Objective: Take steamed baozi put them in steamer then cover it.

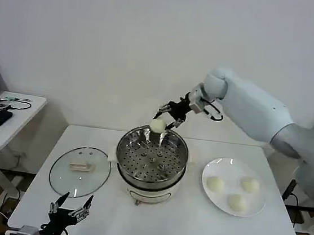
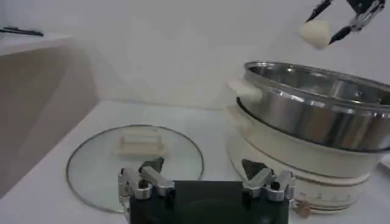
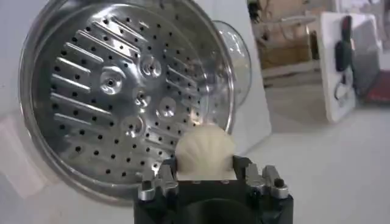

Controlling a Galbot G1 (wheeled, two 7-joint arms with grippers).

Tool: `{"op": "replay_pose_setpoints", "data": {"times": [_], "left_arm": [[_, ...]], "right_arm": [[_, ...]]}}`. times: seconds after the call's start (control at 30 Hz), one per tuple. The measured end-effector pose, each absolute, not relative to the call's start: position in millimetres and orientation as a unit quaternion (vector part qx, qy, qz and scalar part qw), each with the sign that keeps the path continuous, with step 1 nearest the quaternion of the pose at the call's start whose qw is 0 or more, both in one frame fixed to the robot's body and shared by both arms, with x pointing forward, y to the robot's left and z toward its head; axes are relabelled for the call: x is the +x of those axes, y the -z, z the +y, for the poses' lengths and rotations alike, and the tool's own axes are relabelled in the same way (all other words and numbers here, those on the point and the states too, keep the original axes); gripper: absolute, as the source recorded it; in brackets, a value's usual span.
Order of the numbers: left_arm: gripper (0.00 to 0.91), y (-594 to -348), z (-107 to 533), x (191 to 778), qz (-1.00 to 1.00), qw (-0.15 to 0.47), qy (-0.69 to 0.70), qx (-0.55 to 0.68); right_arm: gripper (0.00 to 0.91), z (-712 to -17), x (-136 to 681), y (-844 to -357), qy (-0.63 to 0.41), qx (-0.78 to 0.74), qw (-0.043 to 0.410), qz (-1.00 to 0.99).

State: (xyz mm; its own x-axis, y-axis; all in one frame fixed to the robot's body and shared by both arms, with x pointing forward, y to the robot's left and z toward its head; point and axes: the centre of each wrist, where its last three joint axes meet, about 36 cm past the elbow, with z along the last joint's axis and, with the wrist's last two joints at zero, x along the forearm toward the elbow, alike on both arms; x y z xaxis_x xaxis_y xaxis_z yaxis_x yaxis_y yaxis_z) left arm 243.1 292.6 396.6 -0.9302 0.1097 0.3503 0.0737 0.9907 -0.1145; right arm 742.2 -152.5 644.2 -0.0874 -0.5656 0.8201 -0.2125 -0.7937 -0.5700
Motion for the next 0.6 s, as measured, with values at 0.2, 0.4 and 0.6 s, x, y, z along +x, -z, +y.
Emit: {"op": "replay_pose_setpoints", "data": {"times": [0.2, 0.4, 0.6], "left_arm": [[0.907, -397.6, 292.0, 241.0, -0.981, 0.182, -0.051, -0.047], [0.907, -398.6, 290.7, 241.3, -0.981, 0.18, -0.052, -0.047], [0.907, -400.4, 289.0, 240.7, -0.981, 0.178, -0.055, -0.047]], "right_arm": [[0.615, -140.3, 737.3, -634.5, 0.687, -0.663, 0.134, 0.264], [0.615, -130.9, 734.4, -624.3, 0.697, -0.662, 0.132, 0.242], [0.615, -125.2, 735.1, -614.6, 0.707, -0.659, 0.122, 0.224]]}}
